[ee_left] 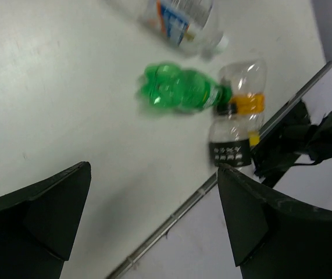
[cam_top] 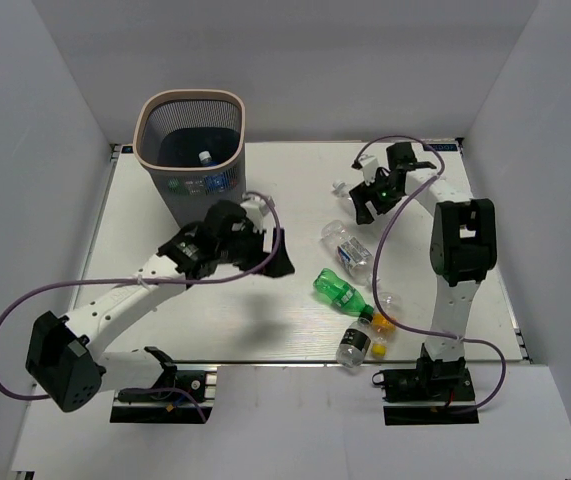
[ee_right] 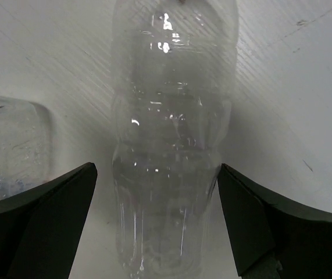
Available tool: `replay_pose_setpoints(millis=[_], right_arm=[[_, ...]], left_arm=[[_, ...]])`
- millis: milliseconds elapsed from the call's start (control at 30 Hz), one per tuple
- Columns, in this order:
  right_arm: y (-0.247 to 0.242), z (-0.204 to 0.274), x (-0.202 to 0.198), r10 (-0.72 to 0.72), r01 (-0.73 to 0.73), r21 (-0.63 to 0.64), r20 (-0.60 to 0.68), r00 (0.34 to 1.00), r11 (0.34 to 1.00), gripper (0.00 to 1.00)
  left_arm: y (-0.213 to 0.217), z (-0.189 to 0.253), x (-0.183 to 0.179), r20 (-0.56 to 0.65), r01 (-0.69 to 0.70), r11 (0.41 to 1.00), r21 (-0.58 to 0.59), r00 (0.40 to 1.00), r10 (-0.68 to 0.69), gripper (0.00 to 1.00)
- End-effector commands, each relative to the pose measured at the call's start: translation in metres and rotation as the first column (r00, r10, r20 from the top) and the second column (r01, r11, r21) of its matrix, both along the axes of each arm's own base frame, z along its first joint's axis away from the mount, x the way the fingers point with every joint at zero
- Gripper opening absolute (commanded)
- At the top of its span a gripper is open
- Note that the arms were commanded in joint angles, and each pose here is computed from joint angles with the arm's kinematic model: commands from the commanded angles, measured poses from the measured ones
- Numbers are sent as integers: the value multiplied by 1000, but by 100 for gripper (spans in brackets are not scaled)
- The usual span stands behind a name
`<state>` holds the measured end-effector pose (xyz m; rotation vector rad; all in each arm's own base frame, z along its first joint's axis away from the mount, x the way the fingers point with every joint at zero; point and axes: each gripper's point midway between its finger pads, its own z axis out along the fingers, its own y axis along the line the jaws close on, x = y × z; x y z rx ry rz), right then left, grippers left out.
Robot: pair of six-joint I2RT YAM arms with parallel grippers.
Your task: Put the plastic bottles in the bin
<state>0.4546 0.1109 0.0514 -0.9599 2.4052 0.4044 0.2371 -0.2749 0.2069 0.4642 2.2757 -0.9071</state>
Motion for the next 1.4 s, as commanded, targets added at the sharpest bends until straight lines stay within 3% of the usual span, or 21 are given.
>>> replay_pose_setpoints(millis=[0,33,267,400,500,600,633,700,733,800,933,1033,1100,1167,1367], right_arm=[[-1,0,18,27,-23,-56,67,997,998,88],[-2,-2,20,29,-23,-71,75,997,997,86],[-1,10,7,106,-102,-61,80,991,993,49],[17,63,-2,196,-200,9,148,969,980,22],[40,118,-14,253,-276,97,202,946,956,11],[73,179,-25,294,-359,219,279,914,907,11],[95,223,-31,325,-431,251,373,869,867,11],[117,259,-40,293,-441,354,399,869,825,11],[138,294,-51,312,-518,367,490,814,772,11],[158,328,-59,258,-517,469,511,820,716,11],[201,416,-80,152,-651,529,702,696,544,11],[234,448,-87,100,-696,565,741,664,443,15],[255,443,-82,96,-673,625,701,707,397,16],[279,455,-80,54,-677,673,697,716,297,16],[334,457,-77,-15,-742,632,763,646,226,21]], left_arm=[[1,-14,-19,-46,-51,998,-34,998,49,99],[6,-16,-20,-47,-72,997,-30,996,70,99],[8,-36,-33,-64,-74,997,17,995,75,99],[3,-46,-43,-80,-50,999,20,995,52,99],[1,-53,-52,-99,-50,999,4,994,50,99],[3,-66,-63,-113,-37,999,6,993,38,99],[5,-76,-65,-130,-43,999,14,990,45,99],[5,-80,-76,-145,-25,1000,10,989,26,99],[6,-86,-77,-157,-31,999,12,987,32,99],[8,-83,-80,-141,-31,1000,4,989,32,99],[15,-85,-90,-151,-37,999,15,988,39,99],[21,-87,-97,-155,-41,999,22,987,44,99],[24,-88,-100,-164,-49,999,17,985,51,99],[25,-88,-105,-178,-52,999,11,983,53,99],[29,-85,-109,-178,-58,998,9,982,59,99]])
